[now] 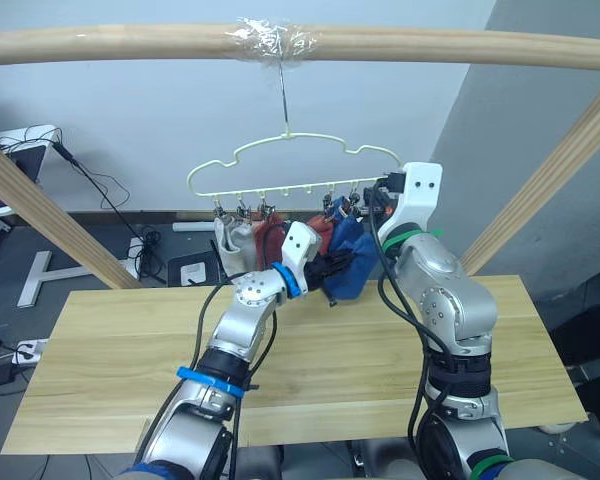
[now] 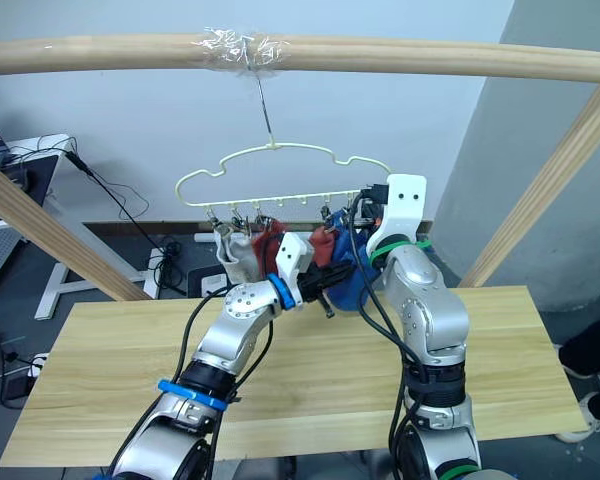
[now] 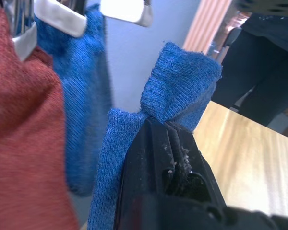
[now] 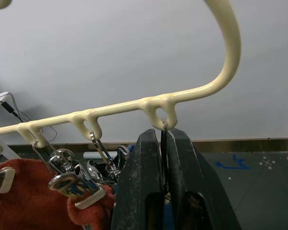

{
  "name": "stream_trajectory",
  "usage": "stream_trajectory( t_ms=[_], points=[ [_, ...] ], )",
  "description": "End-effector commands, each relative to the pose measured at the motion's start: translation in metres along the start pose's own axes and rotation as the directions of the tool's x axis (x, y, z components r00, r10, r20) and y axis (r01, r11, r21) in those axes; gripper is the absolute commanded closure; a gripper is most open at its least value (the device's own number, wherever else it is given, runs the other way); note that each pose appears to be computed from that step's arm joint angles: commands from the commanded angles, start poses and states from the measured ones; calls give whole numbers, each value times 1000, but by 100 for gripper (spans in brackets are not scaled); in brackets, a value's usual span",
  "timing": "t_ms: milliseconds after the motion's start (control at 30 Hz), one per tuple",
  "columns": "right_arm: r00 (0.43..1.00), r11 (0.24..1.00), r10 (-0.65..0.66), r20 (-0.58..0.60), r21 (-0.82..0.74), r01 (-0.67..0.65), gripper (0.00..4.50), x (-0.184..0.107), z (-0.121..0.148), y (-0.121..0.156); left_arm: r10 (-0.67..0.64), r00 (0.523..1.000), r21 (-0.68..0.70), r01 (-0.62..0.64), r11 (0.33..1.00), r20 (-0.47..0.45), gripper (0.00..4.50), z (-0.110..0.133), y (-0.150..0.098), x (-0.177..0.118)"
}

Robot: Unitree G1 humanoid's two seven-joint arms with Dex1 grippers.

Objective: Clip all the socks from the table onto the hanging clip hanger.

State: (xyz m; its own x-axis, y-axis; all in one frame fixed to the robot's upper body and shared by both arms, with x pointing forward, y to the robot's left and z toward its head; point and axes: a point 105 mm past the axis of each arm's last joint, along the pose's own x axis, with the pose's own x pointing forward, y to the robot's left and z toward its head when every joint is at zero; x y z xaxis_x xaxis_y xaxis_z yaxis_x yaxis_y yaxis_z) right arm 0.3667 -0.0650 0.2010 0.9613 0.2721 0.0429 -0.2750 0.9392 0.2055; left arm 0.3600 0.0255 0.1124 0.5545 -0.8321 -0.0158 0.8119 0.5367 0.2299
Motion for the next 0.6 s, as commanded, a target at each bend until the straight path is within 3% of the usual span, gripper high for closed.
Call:
stream_trajectory(
  t_ms=[33, 600],
  points=[
    [997, 1000, 26, 68, 3, -26, 450, -4, 19, 7, 24, 999, 41, -26, 999, 43, 448, 12, 5, 4],
    [997, 998, 67, 32, 10, -68, 450, -4, 13, 13, 79, 990, 0, -80, 997, 113, 448, 32, 18, 10]
  ],
)
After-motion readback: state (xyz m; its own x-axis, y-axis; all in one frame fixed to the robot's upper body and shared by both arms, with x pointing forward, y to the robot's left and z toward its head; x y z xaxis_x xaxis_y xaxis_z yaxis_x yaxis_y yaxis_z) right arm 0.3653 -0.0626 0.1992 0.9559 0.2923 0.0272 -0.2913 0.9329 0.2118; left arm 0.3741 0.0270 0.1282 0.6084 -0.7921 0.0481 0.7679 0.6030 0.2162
